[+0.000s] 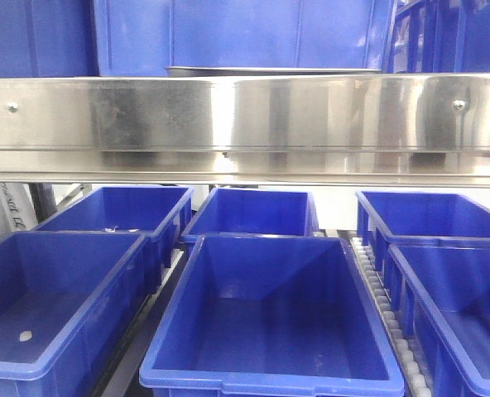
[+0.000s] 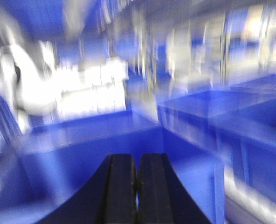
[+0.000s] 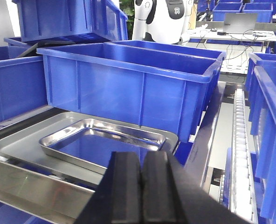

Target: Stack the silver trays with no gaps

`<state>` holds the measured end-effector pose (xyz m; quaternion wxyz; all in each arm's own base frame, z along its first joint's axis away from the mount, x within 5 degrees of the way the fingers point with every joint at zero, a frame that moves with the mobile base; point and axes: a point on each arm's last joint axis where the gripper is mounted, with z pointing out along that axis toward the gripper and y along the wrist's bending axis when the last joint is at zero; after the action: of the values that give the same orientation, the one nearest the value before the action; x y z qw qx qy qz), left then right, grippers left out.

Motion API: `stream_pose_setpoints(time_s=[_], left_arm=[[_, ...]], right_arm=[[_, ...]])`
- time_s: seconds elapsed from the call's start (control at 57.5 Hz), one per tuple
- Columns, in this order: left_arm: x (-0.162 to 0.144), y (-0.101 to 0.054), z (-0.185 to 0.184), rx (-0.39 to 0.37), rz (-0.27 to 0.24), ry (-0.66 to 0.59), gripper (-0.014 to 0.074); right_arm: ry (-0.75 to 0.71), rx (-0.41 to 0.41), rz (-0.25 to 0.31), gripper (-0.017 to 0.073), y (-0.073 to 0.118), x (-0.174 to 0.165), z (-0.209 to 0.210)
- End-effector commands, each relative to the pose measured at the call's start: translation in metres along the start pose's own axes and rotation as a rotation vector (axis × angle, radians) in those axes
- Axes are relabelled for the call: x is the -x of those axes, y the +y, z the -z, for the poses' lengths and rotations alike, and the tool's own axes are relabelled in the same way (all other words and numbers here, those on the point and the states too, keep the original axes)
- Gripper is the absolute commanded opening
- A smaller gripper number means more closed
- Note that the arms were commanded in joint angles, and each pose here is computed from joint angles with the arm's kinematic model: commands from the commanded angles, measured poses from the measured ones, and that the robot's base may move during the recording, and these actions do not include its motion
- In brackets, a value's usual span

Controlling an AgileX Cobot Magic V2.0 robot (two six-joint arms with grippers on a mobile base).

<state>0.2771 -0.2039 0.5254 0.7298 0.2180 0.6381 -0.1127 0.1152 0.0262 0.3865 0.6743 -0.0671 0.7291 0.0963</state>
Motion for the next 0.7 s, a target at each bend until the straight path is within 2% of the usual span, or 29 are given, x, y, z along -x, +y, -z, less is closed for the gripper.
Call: stream_pose_setpoints(time_s=[0.0, 0.226, 0.382, 0.678], left_arm=[[-0.003, 0.000, 0.007, -0.004, -0.024, 0.003, -0.0006], [-0.035, -0.012, 0.016, -0.088, -0.047, 0.018, -0.0006], [-0.044, -0.011, 0.013, -0.066, -0.052, 0.083, -0.0006], [-0.045, -0.011, 0.013, -0.061, -0.052, 0.093, -0.0006]], right_arm=[[-0.022, 0.001, 0.011, -0.0078, 0.000, 0.002, 0.002], [-0.022, 0.001, 0.011, -0.0078, 0.000, 0.002, 0.002], [-0.022, 0.001, 0.011, -0.0078, 0.000, 0.002, 0.002], [-0.022, 0.001, 0.011, -0.0078, 0.000, 0.002, 0.002]])
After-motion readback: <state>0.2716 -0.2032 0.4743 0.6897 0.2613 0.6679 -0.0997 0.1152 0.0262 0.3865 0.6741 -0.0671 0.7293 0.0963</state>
